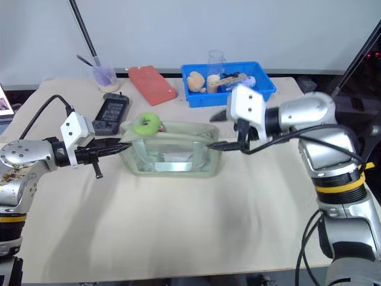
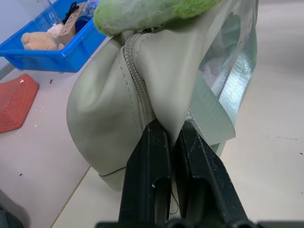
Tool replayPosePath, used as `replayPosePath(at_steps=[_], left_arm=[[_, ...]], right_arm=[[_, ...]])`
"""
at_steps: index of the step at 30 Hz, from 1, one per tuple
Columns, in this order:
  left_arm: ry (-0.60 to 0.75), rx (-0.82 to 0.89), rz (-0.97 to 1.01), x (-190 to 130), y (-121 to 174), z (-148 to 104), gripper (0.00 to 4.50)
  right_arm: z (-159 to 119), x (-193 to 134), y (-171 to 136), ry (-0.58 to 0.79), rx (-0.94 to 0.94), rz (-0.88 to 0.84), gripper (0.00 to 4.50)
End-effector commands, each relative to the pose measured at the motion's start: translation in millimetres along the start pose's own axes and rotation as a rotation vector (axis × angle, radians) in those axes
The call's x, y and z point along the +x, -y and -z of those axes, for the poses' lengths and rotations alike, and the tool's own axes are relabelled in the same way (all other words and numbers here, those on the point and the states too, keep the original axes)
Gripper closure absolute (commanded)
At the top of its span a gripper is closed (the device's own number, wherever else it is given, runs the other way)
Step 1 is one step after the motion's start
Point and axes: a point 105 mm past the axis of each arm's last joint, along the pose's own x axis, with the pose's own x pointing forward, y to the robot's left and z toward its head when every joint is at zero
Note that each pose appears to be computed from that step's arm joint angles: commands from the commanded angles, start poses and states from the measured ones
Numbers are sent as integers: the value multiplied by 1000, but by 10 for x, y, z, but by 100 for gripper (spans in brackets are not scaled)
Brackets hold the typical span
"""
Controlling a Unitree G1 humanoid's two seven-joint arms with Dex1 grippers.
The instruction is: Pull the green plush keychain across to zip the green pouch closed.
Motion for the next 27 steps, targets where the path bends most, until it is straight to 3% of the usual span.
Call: replayPosePath(at_steps=[1,6,10,21,27], left_arm=[[11,23,7,20,4,-42,450],[18,22,9,55,-9,-43,450],[22,26,24,95,16,-56,450],[9,32,46,91,26,-41,450],[11,34,46,90,34,-53,450]], right_arm=[[-407,209,-33,162,16,17,3],[-457,680,-190,206,29,5,3],[-431,949,-50,201,13,102,3],[-498,1213,-8,215,-23,97,3],[-424,1208,-38,190,-39,63,187]])
